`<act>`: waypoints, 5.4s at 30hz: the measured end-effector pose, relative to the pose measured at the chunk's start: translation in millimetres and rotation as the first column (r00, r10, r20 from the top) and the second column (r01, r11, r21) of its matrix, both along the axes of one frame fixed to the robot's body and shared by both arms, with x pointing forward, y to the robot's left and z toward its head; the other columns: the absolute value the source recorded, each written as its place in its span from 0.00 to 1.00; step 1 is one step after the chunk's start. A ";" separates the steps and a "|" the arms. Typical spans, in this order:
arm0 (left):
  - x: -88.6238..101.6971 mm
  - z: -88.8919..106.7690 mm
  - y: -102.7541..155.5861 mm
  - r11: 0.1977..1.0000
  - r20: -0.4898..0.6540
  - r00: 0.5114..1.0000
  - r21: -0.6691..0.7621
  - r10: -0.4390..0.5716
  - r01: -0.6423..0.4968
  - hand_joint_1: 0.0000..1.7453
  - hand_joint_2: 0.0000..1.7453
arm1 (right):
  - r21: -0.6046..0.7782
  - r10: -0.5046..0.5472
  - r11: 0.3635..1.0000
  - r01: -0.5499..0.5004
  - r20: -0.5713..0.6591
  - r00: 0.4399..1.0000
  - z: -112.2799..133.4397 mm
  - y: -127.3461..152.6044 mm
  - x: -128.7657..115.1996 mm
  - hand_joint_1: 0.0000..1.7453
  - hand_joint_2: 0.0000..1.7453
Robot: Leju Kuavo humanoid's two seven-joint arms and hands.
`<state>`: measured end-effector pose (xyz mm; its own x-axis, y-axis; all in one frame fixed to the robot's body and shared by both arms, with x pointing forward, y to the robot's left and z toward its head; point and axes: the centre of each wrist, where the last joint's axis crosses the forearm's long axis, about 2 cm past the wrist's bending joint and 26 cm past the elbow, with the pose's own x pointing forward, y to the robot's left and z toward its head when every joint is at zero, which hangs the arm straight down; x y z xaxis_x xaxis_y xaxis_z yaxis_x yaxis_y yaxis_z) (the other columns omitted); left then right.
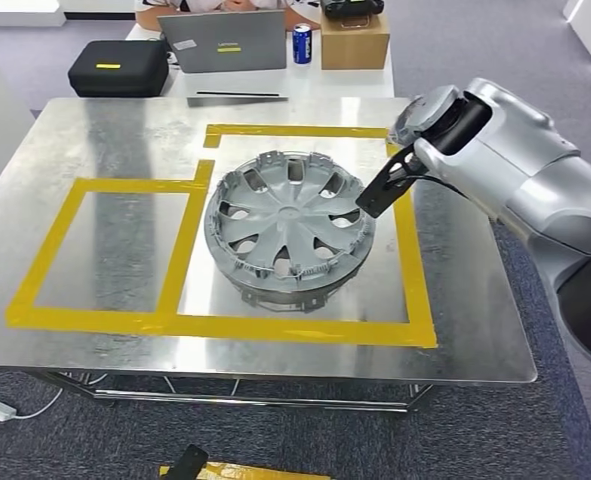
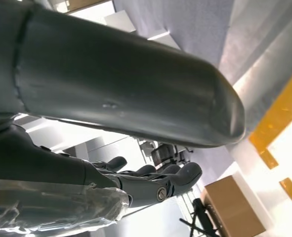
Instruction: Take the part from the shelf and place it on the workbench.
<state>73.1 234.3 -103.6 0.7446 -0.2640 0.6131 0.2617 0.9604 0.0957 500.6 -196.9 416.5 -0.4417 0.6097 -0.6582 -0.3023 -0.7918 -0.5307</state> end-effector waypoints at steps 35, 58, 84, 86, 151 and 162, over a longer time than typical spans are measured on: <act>-21.4 -3.8 7.6 0.998 0.057 0.997 0.044 0.042 -0.045 0.00 0.00 | 0.636 -0.431 -0.299 -0.711 0.575 0.696 -130.2 -109.3 -168.4 0.00 0.00; -23.6 -4.2 10.7 0.995 0.056 0.998 0.088 0.043 -0.048 0.00 0.00 | 0.572 -0.499 -0.265 -0.776 0.607 0.618 -144.5 -119.6 -196.0 0.00 0.00; -33.4 -5.4 11.7 0.990 0.049 0.996 0.116 0.072 -0.077 0.00 0.00 | 0.538 -0.571 -0.388 -0.749 0.498 0.653 -191.5 -109.7 -271.1 0.00 0.00; -33.3 -5.4 11.7 0.990 0.050 0.996 0.115 0.074 -0.079 0.00 0.00 | 0.527 -0.575 -0.390 -0.755 0.502 0.647 -190.2 -109.3 -274.3 0.00 0.00; -45.6 -6.5 11.8 0.983 0.031 0.990 0.122 0.137 -0.140 0.00 0.00 | 0.628 -0.764 -0.363 -0.689 0.223 0.606 -245.0 -116.2 -350.2 0.00 0.00; -45.4 -6.5 11.4 0.981 0.031 0.988 0.121 0.151 -0.153 0.00 0.00 | 0.665 -0.808 -0.358 -0.655 0.130 0.574 -260.0 -121.2 -355.7 0.00 0.00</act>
